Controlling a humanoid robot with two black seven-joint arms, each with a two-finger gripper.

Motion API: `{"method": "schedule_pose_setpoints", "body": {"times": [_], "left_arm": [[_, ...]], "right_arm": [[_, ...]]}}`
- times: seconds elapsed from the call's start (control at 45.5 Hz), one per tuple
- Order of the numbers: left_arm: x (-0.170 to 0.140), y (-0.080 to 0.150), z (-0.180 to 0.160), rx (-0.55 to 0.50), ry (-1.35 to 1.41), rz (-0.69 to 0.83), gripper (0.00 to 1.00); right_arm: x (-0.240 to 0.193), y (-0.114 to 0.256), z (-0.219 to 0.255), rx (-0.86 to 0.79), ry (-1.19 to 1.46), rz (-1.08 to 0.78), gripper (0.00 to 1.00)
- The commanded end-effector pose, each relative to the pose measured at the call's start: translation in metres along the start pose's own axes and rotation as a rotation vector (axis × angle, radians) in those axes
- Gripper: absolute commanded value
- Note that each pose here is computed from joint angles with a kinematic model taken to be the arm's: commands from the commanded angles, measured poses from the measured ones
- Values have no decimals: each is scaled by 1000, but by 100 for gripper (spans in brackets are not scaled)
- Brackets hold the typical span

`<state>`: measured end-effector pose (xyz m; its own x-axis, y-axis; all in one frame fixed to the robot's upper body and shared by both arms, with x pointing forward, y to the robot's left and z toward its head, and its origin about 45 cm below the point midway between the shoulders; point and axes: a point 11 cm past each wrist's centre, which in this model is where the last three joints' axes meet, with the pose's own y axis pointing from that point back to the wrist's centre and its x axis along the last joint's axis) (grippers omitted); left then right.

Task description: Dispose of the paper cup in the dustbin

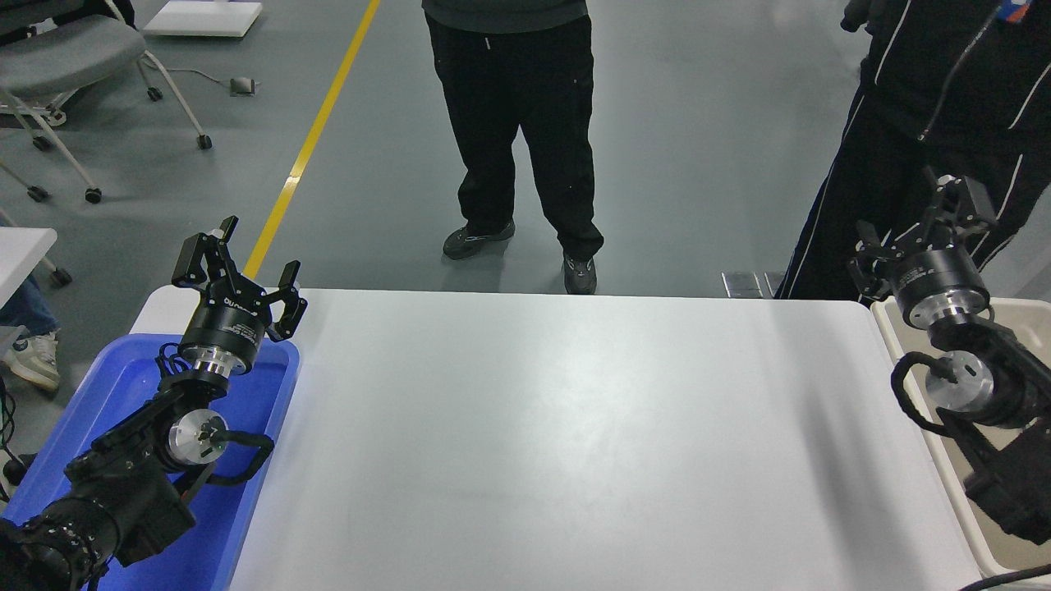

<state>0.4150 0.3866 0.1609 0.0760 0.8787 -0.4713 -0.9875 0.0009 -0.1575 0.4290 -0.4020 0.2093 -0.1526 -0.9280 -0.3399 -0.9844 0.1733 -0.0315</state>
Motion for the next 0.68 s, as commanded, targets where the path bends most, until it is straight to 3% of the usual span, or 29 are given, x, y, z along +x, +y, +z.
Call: {"method": "schedule_pose_setpoints", "body": {"times": [0.0,0.659], "left_arm": [[0,0,0,0,0,0,100],[0,0,0,0,-1,1,100]], "right_arm": [[3,15,17,5,10,-8,100],[8,22,36,-44,39,-9,100]]}}
